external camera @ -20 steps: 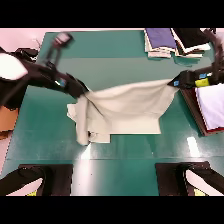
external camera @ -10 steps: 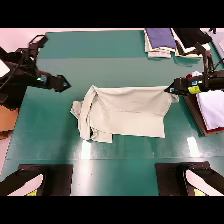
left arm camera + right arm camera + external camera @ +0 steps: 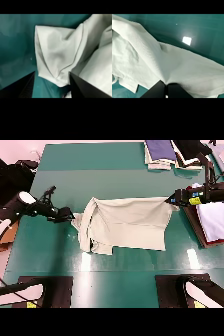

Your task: Fold the shirts.

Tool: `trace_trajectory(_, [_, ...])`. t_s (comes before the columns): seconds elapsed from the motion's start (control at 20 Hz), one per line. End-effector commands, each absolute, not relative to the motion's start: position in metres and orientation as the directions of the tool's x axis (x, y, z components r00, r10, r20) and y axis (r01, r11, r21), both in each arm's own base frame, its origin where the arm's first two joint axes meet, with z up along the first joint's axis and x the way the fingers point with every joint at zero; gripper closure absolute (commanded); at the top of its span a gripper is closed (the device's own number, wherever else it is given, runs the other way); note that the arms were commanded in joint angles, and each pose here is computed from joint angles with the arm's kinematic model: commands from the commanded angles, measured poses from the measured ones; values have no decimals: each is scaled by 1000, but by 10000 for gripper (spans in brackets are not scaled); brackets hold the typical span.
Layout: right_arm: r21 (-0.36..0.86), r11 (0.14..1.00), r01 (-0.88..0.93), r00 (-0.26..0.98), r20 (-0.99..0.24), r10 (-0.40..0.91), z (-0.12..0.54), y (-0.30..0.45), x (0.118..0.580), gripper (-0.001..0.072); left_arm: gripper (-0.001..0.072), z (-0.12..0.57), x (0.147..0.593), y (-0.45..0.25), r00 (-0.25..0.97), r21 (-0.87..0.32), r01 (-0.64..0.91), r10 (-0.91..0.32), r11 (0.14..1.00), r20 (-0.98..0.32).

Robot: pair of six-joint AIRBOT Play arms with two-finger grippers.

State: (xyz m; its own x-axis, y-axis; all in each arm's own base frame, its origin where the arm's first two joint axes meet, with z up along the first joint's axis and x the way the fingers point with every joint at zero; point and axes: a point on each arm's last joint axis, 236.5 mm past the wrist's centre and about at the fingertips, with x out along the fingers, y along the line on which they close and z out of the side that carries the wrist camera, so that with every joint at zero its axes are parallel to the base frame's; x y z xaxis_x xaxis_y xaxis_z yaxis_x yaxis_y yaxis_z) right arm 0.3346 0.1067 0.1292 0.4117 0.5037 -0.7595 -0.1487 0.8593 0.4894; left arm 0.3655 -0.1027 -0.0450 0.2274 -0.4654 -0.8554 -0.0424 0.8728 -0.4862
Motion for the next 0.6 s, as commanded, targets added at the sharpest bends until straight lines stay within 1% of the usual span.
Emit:
trace_trajectory(0.0, [490,859,-148,412,-759,504,129,107,334,694,209,-70,365,-116,188,-551,-104,-528,828,-828])
trace_trajectory(0.25, [489,860,-148,420,-756,502,130,106,336,694,211,-71,367,-143,195,-536,-18,-523,844,-830])
trace_trajectory(0.3, [489,860,-148,421,-756,502,130,106,336,694,233,-68,369,-147,200,-537,-7,-525,843,-827])
trace_trajectory(0.35, [489,860,-148,423,-755,502,131,106,337,694,526,-61,373,-148,205,-545,1,-534,838,-820])
trace_trajectory(0.4, [486,861,-152,431,-751,500,133,106,339,694,674,-50,379,-147,221,-547,21,-537,837,-814])
trace_trajectory(0.5, [462,864,-199,472,-728,497,153,105,346,694,683,-2,401,-139,314,-551,75,-544,831,-778])
trace_trajectory(0.55, [447,866,-226,502,-708,496,170,105,350,694,683,39,416,-132,397,-545,117,-542,831,-741])
